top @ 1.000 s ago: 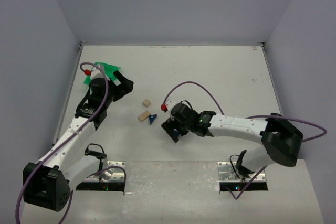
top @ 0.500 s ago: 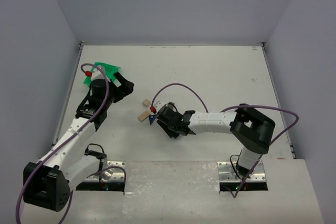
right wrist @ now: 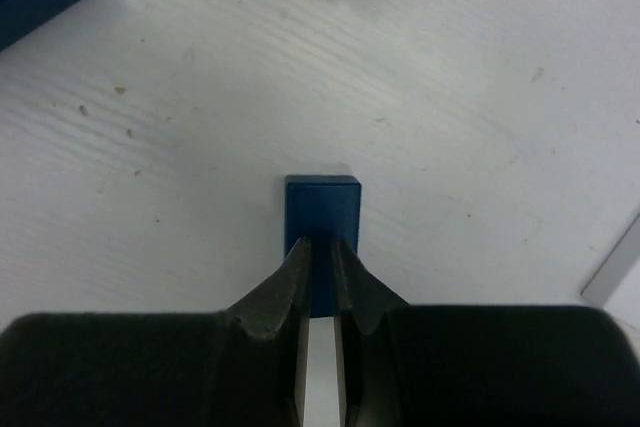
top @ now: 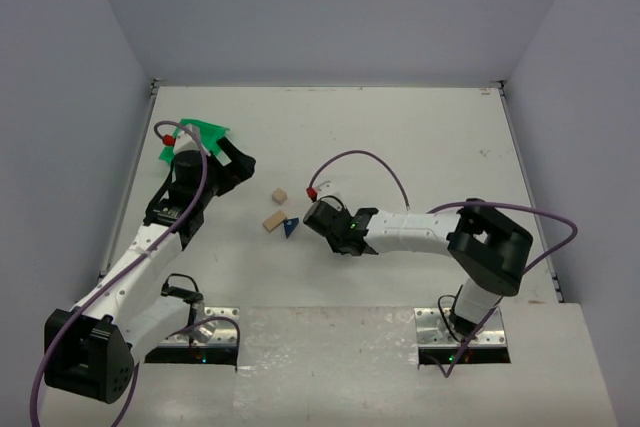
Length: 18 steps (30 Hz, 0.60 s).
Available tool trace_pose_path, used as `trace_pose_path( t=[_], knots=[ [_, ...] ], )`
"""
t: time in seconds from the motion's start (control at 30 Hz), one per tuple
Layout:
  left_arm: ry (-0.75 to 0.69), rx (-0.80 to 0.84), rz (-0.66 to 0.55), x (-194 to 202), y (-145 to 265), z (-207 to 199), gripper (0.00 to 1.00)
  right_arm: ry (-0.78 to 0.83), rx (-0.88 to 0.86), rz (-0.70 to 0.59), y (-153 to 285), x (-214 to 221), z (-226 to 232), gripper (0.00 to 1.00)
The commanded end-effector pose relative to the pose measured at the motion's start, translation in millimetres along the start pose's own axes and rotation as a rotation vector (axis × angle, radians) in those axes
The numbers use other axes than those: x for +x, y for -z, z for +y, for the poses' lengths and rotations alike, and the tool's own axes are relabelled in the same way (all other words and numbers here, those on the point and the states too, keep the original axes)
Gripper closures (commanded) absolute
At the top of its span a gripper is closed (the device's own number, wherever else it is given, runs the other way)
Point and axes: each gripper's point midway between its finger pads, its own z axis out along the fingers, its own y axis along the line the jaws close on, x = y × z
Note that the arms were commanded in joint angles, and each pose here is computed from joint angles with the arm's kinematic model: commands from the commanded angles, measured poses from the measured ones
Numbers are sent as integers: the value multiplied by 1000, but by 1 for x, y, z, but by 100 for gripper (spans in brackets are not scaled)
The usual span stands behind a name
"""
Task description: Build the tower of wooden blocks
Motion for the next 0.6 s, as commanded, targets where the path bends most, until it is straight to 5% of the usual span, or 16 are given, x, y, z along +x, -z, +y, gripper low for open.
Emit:
trace_pose_path(
  t=[0.0, 0.17, 0.27, 0.4, 0.57],
  knots=[
    [5, 55, -25, -6, 2, -14, 0, -201, 123, -67, 14, -17, -49, 88],
    [7, 55, -22, -6, 1, -14, 0, -282, 119, -41, 13, -9, -73, 88],
    [5, 58, -21, -6, 1, -15, 0, -183, -45, -84, 16, -22, -46, 84],
    [4, 60, -27, -7, 2, -15, 0, -52, -206, -141, 22, -35, -11, 69],
    [6, 60, -24, -6, 2, -15, 0, -21, -220, -56, 9, -22, 0, 47]
  ],
)
